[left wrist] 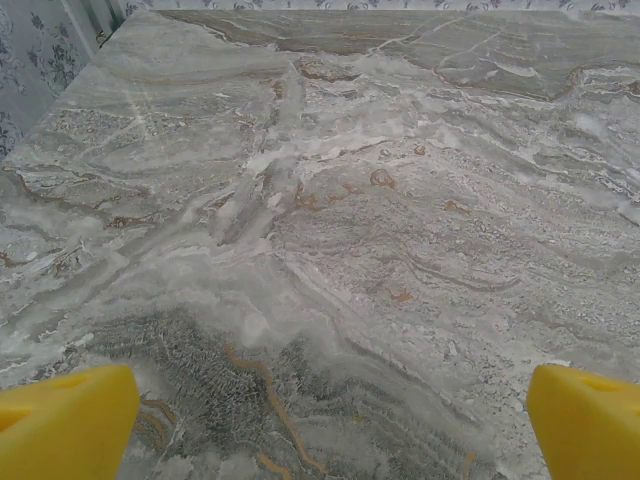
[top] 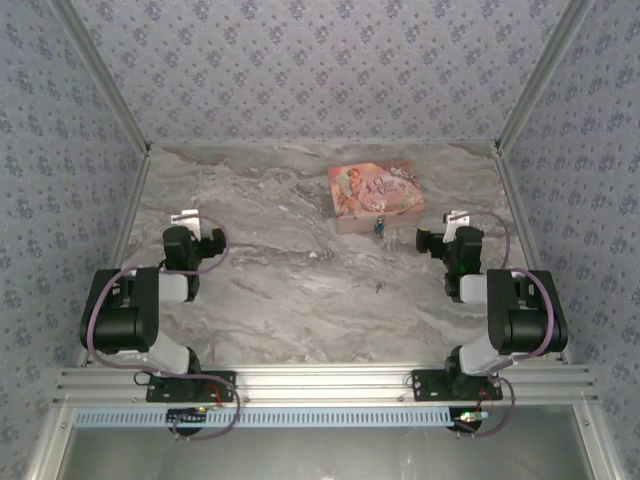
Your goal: Unlock the padlock with the key
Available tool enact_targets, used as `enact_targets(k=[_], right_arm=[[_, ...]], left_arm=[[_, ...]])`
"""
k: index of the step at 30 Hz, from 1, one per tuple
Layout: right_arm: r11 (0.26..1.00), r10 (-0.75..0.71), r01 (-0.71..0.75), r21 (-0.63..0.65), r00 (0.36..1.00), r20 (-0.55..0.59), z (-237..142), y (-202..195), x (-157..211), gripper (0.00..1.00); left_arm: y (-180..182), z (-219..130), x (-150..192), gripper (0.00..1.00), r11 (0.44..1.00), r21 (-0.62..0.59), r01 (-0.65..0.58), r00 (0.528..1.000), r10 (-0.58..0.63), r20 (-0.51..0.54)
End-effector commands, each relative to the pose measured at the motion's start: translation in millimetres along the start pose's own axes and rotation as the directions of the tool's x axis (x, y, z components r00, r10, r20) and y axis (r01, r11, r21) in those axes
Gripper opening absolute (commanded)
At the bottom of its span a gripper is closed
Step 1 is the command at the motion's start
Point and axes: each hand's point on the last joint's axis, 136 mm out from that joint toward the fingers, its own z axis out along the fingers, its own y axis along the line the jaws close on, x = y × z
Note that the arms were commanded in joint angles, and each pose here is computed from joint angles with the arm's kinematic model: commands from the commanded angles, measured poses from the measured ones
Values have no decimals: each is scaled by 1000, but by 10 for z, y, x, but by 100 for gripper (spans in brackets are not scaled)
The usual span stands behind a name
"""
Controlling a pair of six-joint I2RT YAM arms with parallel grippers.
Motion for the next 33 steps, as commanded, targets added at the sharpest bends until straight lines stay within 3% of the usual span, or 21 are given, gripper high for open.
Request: enact_targets(k=[1, 29, 33], right_arm=[[1000, -5, 5, 2, 1000, 17, 20, -18, -83, 100], [1000, -2, 2, 1, 1000, 16, 20, -21, -81, 100], [1000, 0, 0, -3, 1000, 16, 20, -17, -82, 100]], left_arm=[[-31, 9, -106, 99, 1000, 9, 2, 1000, -2, 24], [-28, 10, -101, 100, 1000, 10, 4, 1000, -4, 22], [5, -57, -222, 99, 1000, -16, 10, 999, -9, 39]])
